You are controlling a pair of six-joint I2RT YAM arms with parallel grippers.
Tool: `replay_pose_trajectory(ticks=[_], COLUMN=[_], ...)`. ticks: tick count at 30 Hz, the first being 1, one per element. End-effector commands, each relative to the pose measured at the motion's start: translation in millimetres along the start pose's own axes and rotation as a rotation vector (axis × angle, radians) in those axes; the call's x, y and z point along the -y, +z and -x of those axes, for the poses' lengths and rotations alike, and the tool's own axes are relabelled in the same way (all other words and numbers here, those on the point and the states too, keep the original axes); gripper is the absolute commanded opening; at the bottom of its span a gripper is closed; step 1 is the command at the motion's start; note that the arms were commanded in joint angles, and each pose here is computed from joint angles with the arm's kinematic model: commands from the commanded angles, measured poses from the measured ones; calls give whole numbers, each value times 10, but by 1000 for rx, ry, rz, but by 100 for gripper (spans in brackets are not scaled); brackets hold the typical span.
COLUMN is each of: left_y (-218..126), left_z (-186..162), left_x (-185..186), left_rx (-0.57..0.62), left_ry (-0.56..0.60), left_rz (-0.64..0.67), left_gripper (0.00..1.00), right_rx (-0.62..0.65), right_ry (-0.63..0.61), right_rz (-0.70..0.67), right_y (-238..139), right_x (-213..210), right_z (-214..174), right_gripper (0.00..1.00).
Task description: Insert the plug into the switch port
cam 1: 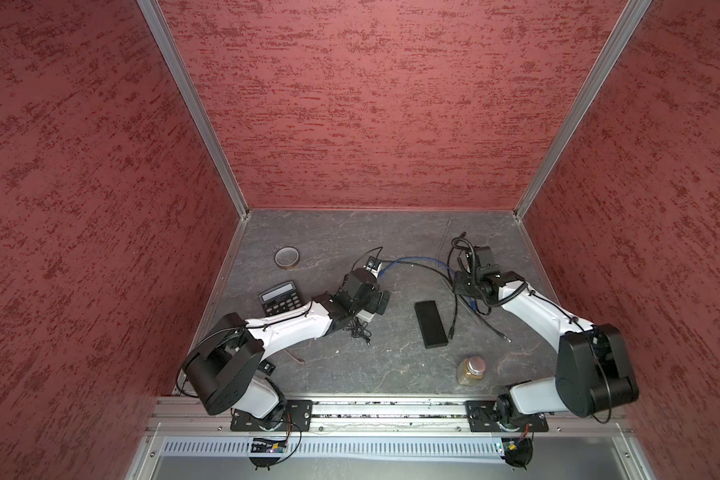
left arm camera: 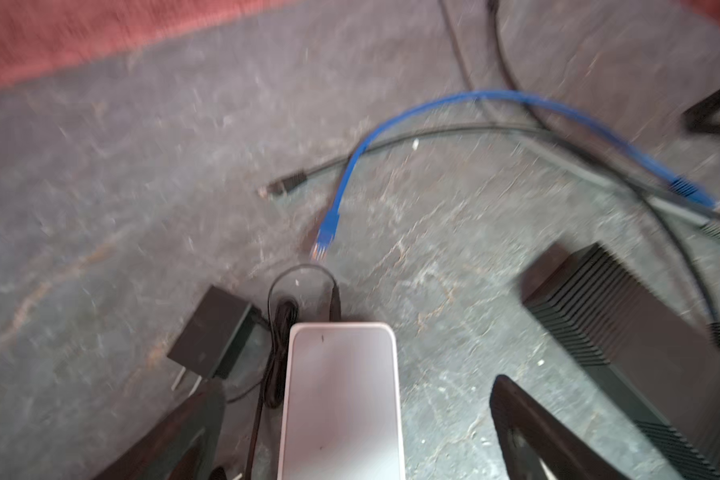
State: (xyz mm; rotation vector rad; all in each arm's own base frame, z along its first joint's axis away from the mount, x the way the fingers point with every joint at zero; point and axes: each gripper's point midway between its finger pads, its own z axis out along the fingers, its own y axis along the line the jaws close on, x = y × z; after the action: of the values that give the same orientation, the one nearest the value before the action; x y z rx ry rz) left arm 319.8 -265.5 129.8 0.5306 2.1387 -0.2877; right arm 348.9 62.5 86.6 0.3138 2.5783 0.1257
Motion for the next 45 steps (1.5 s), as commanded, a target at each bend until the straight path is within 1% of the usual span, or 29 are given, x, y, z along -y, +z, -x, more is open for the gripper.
replay_pose_trajectory(ticks=[1, 3, 6, 9, 13, 19, 21, 24, 26, 30, 32, 37, 45], left_y=[-157, -234, -313, -381, -483, -546, -551, -555, -554, -551, -564, -579, -570], left_z=[219, 260, 295, 328, 359, 343, 341, 319, 316, 290, 301, 298, 266], left_x=[41, 47, 71, 114, 148, 145, 142, 150, 146, 180, 199, 255, 435], left_rx=[119, 140, 159, 201, 265, 276, 278, 278, 279, 272, 277, 285, 292], left_ry=[10, -34, -99, -131, -126, -136, -138, -140, -141, -129, -128, -99, 2], left_rz=[3, -16, -63, -103, -120, -129, -128, -133, -131, -143, -144, -144, -151], left_gripper=[100, 100, 100, 100, 100, 100, 100, 100, 100, 100, 100, 100, 100], right_rx=[-37, -57, -78, -94, -121, -140, -149, -159, -162, -155, -146, -120, -40], right_ry=[11, 6, 10, 9, 11, 13, 13, 17, 18, 18, 23, 32, 25], right_rz=[22, 31, 14, 18, 26, 40, 47, 48, 52, 74, 92, 130, 168], right_y=[81, 136, 208, 270, 349, 434, 459, 501, 520, 523, 510, 432, 87], right_x=[-56, -73, -40, -44, -54, -75, -89, -87, -99, -143, -181, -275, -401], right_z=[-8, -52, -106, -148, -221, -280, -297, -328, -334, -303, -266, -139, 214], right_gripper=[50, 47, 45, 43, 38, 29, 25, 23, 19, 5, 0, 0, 0])
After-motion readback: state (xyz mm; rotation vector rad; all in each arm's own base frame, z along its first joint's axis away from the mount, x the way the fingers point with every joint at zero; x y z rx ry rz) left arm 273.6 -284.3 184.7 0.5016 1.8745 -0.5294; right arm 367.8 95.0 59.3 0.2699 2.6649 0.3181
